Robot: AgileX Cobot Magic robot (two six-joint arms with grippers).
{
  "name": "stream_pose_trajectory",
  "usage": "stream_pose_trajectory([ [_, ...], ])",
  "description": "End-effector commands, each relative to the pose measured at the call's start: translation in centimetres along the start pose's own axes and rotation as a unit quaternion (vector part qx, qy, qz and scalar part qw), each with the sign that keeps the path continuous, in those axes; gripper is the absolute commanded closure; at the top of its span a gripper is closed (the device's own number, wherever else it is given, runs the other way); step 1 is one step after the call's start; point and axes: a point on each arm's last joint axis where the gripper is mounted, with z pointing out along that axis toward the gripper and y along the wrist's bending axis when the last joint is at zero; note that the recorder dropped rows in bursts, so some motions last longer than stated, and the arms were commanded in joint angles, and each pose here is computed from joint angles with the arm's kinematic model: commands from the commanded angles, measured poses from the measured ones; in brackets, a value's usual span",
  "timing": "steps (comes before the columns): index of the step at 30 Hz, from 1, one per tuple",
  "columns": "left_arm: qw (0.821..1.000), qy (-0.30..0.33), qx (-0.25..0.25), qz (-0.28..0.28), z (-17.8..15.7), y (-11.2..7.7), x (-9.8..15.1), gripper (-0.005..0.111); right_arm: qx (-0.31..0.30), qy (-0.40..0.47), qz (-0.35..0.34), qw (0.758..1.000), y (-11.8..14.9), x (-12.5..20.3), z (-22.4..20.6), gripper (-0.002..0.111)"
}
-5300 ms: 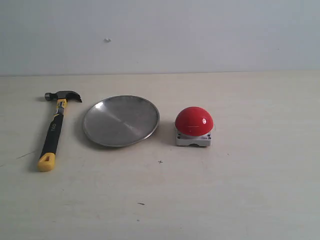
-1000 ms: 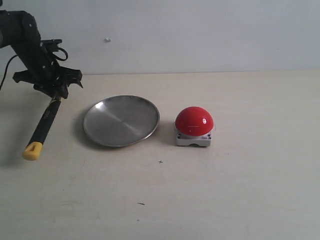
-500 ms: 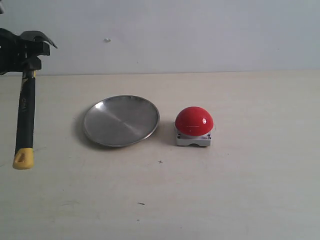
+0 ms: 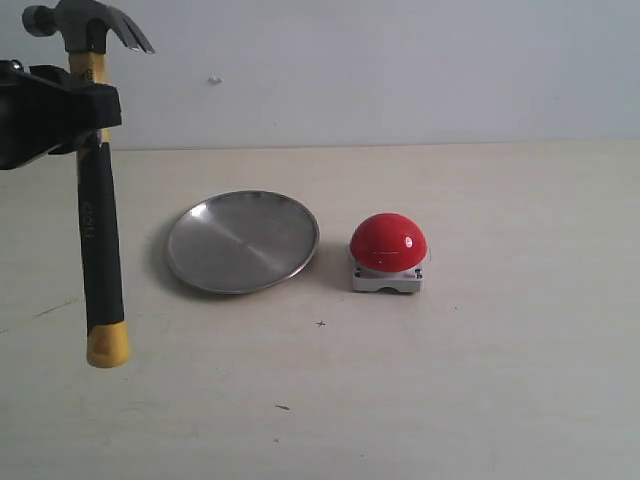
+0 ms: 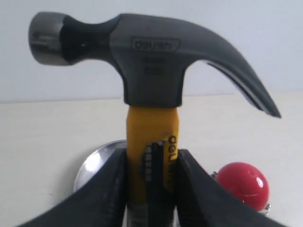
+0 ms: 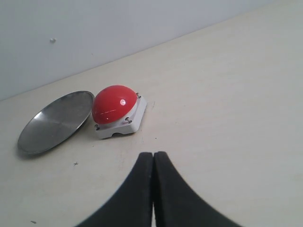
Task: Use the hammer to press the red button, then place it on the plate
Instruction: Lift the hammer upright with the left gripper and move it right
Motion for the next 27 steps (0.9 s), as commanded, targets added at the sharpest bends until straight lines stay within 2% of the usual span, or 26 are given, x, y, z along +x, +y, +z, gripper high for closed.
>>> stream_pose_trajectory([
  [1, 0.996, -0.085, 0.01, -0.029, -1.0, -0.6, -0.5, 0.107, -0.002, -0.002, -0.002, 1.0, 0.0, 0.1, 0.0, 0.108],
  [7, 0.997, -0.065, 0.032, -0.024, -1.1, -1.5, 1.2, 0.107, -0.002, -0.002, -0.002, 1.0, 0.0, 0.1, 0.0, 0.108],
  [10, 0.996, -0.071, 0.05, -0.002, -1.3, -2.1, 2.2, 0.107, -0.009, -0.014, -0.012, 1.0, 0.1, -0.2, 0.0, 0.108],
  [16, 0.992, -0.106, 0.072, -0.019, -1.6, -2.4, 2.8, 0.107, -0.079, -0.097, -0.023, 0.992, 1.4, -1.6, -0.3, 0.108],
  [22, 0.991, -0.107, 0.077, -0.024, -1.6, -2.5, 2.8, 0.107, -0.132, -0.156, -0.022, 0.979, 2.4, -2.6, -0.7, 0.108],
  [24, 0.99, -0.106, 0.083, -0.034, -1.7, -2.6, 2.8, 0.107, -0.156, -0.177, -0.001, 0.972, 2.7, -3.0, -1.0, 0.108],
  [27, 0.989, -0.107, 0.1, -0.025, -1.7, -2.9, 2.8, 0.107, -0.202, -0.199, 0.068, 0.957, 3.2, -3.6, -1.4, 0.108],
])
